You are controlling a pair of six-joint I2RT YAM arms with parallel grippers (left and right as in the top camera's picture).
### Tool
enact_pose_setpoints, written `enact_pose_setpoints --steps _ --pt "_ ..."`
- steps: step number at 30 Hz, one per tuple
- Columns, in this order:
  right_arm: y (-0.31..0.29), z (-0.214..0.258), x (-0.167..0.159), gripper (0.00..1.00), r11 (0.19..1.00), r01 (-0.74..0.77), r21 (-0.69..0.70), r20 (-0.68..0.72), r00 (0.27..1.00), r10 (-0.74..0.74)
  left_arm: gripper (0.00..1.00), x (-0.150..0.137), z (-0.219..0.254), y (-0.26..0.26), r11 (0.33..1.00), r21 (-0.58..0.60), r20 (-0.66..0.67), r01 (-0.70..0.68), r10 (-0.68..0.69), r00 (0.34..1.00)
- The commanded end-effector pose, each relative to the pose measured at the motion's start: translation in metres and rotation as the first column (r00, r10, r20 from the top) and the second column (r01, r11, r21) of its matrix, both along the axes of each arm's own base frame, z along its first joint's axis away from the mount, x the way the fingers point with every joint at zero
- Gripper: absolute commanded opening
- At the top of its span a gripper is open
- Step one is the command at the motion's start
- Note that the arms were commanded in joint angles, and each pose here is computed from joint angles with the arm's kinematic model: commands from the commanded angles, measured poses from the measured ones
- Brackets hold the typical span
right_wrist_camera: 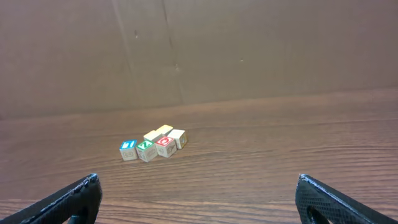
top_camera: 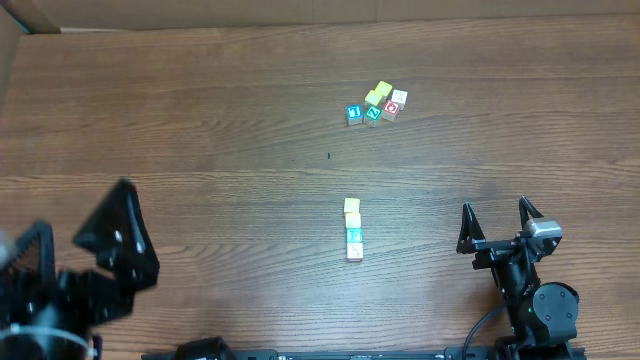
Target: Flip 4 blocks
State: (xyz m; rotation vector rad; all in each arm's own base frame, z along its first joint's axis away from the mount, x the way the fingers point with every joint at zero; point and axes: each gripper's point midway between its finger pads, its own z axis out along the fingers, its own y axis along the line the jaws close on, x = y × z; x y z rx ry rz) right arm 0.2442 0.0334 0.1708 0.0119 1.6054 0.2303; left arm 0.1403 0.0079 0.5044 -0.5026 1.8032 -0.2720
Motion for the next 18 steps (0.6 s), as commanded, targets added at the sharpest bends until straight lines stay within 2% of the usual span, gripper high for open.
enact_pose_setpoints --steps 1,9,18 --pt "0.0 -0.001 0.0 1.0 1.0 -0.001 -0.003 0.006 1.0 0.001 1.0 -0.012 -0.01 -0.003 1.0 0.002 -0.032 0.008 -0.008 0.999" --pt "0.0 -0.001 0.0 1.0 1.0 -0.001 -0.003 0.006 1.0 0.001 1.0 -0.049 -0.048 -0.006 1.0 -0.009 -0.149 -0.006 0.005 0.989" --pt "0.0 -0.001 0.0 1.0 1.0 -0.001 -0.003 0.006 1.0 0.001 1.0 -0.063 -0.113 -0.009 1.0 -0.029 -0.262 -0.008 0.001 0.965"
